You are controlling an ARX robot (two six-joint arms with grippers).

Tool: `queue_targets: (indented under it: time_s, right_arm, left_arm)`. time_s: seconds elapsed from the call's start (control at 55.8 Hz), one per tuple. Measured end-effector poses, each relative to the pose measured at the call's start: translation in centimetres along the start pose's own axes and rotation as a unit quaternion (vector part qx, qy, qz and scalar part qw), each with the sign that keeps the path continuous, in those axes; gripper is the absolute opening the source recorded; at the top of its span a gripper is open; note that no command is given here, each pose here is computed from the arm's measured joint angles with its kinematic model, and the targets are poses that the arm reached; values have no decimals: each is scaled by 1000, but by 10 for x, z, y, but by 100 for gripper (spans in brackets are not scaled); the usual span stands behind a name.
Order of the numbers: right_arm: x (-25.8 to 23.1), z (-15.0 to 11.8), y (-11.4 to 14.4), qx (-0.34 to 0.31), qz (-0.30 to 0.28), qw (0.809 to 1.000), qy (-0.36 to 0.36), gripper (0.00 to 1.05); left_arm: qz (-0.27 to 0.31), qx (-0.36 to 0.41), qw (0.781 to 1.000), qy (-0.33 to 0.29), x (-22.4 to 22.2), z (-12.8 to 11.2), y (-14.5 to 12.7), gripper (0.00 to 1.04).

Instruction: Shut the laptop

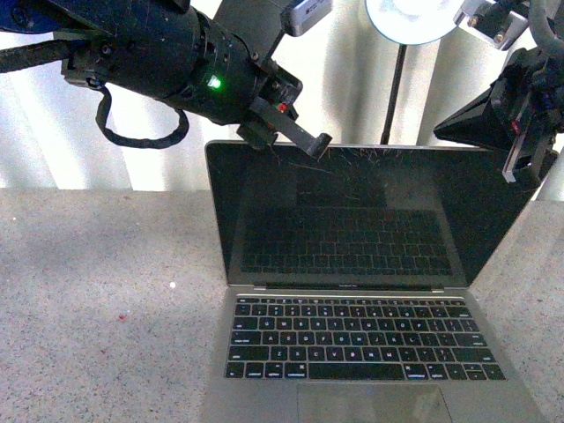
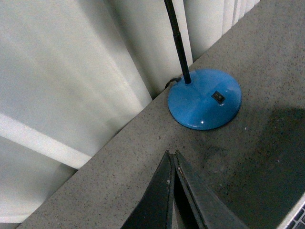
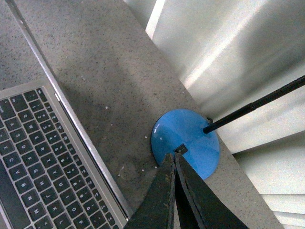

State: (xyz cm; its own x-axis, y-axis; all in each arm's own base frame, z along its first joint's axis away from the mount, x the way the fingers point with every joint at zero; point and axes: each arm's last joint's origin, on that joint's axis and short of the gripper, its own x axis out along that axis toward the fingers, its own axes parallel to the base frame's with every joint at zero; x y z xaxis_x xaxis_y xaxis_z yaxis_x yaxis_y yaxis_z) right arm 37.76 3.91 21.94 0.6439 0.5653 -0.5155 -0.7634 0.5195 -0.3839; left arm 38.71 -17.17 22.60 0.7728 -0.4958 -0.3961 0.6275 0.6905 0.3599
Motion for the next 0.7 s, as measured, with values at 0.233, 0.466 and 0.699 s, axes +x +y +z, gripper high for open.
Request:
queue_targets:
  time_s: [0.233, 0.466, 0.699]
  right_arm:
    - [1, -1, 4, -7, 10, 1000, 6, 3]
    - [1, -2, 11, -4, 27, 1000, 12, 3]
    - [0, -6, 19, -7, 37, 999, 20, 3]
  left_arm:
    - [-13, 2, 1000, 15, 0, -3, -2, 4]
    - [-22, 9, 999, 27, -3, -5, -3, 4]
    - [-39, 21, 998, 55, -6, -13, -6, 4]
